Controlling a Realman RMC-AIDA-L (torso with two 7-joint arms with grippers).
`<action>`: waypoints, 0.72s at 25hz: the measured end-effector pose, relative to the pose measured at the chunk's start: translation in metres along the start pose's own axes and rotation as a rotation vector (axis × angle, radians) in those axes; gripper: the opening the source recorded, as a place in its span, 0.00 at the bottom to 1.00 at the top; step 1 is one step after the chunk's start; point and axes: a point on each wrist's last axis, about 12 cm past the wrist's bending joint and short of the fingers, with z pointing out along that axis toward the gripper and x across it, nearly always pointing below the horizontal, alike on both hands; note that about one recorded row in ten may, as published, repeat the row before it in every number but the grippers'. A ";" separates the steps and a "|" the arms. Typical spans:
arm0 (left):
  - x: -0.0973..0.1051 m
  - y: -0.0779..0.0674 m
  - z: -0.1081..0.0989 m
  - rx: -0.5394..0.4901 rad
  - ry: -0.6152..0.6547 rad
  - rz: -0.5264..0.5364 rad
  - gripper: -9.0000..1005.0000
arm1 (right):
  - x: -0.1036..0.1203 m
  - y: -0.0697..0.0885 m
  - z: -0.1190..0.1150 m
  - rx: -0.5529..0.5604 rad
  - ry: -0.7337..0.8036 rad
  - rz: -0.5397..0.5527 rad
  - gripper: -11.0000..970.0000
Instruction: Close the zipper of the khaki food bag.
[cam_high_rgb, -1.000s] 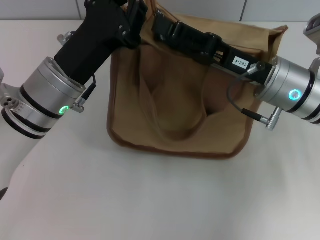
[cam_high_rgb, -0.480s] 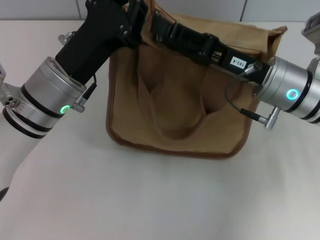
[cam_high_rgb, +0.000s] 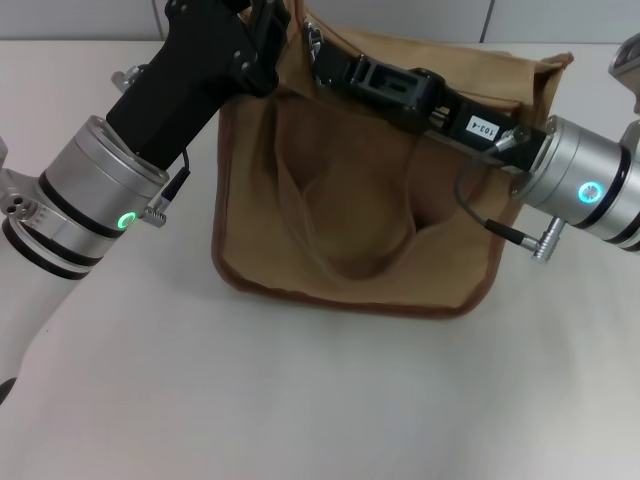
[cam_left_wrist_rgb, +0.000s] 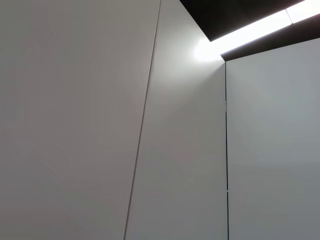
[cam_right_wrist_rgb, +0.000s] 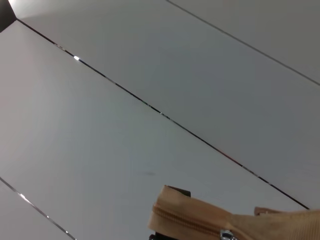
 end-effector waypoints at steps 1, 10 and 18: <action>0.000 0.000 0.000 0.000 0.000 -0.001 0.06 | 0.000 0.000 0.000 -0.001 -0.002 0.001 0.50; 0.000 -0.001 -0.001 -0.001 -0.002 -0.009 0.06 | 0.002 0.001 0.003 -0.009 0.010 0.009 0.29; 0.001 -0.002 -0.002 0.000 -0.001 -0.011 0.06 | 0.002 0.001 0.005 -0.007 0.017 0.006 0.27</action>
